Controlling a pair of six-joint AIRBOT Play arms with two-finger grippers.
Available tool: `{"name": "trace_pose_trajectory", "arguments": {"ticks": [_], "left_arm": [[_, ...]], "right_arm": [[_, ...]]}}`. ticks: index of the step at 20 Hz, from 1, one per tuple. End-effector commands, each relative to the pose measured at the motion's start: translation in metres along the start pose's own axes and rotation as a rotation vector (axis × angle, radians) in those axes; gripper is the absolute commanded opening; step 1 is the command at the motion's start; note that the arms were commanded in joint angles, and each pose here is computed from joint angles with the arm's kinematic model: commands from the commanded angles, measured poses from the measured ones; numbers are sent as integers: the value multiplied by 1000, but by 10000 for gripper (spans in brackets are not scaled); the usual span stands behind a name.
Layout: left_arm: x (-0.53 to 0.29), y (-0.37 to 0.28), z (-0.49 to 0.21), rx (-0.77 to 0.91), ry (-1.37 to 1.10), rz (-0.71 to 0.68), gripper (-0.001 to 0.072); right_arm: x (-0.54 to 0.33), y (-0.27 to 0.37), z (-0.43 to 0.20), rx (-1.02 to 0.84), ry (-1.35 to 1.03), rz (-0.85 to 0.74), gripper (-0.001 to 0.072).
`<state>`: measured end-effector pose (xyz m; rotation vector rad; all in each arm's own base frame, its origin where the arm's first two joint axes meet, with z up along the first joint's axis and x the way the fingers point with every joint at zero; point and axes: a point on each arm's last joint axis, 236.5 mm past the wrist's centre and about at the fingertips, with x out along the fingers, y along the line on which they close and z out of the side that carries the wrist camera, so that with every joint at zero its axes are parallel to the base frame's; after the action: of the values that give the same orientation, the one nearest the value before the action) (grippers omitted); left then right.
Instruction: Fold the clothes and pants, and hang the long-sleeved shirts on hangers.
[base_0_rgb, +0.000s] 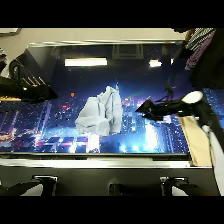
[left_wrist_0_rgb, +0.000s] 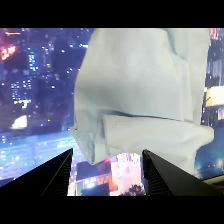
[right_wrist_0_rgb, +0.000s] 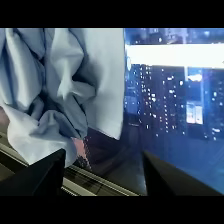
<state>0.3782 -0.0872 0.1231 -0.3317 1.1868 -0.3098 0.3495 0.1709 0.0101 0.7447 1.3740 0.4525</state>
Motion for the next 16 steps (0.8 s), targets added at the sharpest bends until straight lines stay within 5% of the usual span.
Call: {"name": "trace_pose_trajectory", "arguments": {"ticks": [1,11,14,16], "left_arm": [[-3,21,1,-59,-16,-35,513],[3,70,0,-156,-50,-35,553],[12,74,-3,-167,-63,-77,553],[26,77,-13,-171,-45,-97,553]], "right_arm": [[71,-5,-17,31,82,26,558],[140,2,-57,41,179,-2,519],[144,2,-56,34,166,-7,330],[144,2,-56,33,168,-6,142]]}}
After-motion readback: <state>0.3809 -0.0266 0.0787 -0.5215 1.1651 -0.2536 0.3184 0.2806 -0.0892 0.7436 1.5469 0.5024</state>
